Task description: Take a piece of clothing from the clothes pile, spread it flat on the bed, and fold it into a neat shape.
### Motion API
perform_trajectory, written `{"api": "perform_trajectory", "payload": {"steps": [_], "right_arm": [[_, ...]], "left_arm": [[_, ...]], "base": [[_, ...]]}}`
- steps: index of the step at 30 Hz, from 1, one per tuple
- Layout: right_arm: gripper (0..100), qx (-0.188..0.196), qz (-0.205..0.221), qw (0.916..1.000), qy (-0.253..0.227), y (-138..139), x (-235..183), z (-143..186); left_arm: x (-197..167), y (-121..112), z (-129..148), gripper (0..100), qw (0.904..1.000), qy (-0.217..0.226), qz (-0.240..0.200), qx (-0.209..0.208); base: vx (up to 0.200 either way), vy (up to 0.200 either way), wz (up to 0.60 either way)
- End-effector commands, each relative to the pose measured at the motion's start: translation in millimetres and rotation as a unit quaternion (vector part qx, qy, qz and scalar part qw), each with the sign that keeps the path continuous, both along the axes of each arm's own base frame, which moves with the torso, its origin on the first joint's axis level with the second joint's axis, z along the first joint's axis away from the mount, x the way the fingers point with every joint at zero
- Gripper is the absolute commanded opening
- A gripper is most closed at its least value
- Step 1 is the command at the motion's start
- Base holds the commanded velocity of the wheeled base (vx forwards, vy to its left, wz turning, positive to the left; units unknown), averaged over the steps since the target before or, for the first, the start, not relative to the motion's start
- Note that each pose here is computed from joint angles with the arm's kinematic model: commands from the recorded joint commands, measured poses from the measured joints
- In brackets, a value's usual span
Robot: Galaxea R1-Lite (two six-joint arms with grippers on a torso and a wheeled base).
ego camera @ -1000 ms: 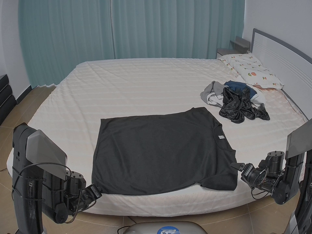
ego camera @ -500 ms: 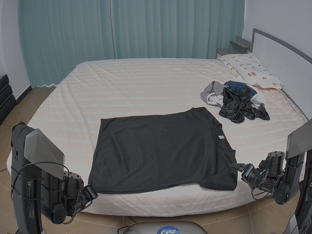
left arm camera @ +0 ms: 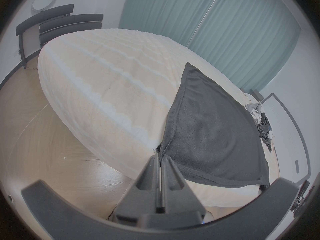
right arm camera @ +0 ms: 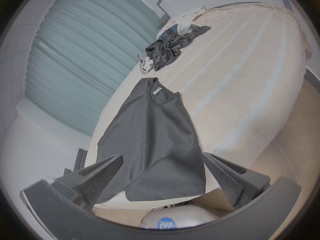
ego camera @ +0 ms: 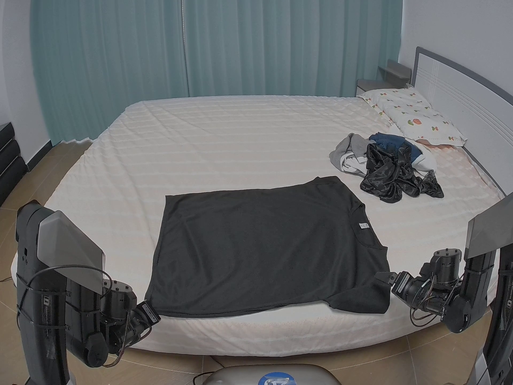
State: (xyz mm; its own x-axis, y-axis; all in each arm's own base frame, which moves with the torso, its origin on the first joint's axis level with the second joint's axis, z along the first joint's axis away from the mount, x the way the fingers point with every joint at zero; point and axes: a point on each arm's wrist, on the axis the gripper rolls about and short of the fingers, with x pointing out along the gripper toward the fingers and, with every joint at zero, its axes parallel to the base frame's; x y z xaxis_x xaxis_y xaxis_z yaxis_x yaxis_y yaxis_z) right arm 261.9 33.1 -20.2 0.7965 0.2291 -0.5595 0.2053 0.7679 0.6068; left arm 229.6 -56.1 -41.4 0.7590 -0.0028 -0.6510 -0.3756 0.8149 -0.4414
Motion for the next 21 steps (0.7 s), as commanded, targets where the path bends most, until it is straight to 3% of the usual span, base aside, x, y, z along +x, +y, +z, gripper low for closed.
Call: {"api": "perform_trajectory", "payload": {"steps": [1,7,8,13,21], "right_arm": [[100,-0.004,0.003,1.0000,0.003,1.6,8.5,-7.4],[100,-0.009,-0.001,0.9999,0.006,1.3,26.0,-13.9],[0,-0.008,-0.002,0.9999,0.007,1.4,26.3,-14.3],[0,-0.007,-0.004,0.9999,-0.013,1.7,42.4,-11.3],[0,-0.001,-0.023,0.9984,-0.052,-10.4,81.6,0.3]], "left_arm": [[5.2,-1.4,7.3,0,0.9996,-0.027,0.004,-0.011],[5.7,-1.1,7.3,0,0.9995,-0.027,0.005,-0.012],[5.7,-1.1,7.7,0,0.9995,-0.028,0.005,-0.012],[10.5,-2.0,11.0,0,0.9990,-0.042,0.006,-0.016],[33.1,-4.8,22.1,0,0.9929,-0.097,0.033,-0.059]], "base": [[0.000,0.000,0.00],[0.000,0.000,0.00],[0.000,0.000,0.00],[0.000,0.000,0.00],[0.000,0.000,0.00]]}}
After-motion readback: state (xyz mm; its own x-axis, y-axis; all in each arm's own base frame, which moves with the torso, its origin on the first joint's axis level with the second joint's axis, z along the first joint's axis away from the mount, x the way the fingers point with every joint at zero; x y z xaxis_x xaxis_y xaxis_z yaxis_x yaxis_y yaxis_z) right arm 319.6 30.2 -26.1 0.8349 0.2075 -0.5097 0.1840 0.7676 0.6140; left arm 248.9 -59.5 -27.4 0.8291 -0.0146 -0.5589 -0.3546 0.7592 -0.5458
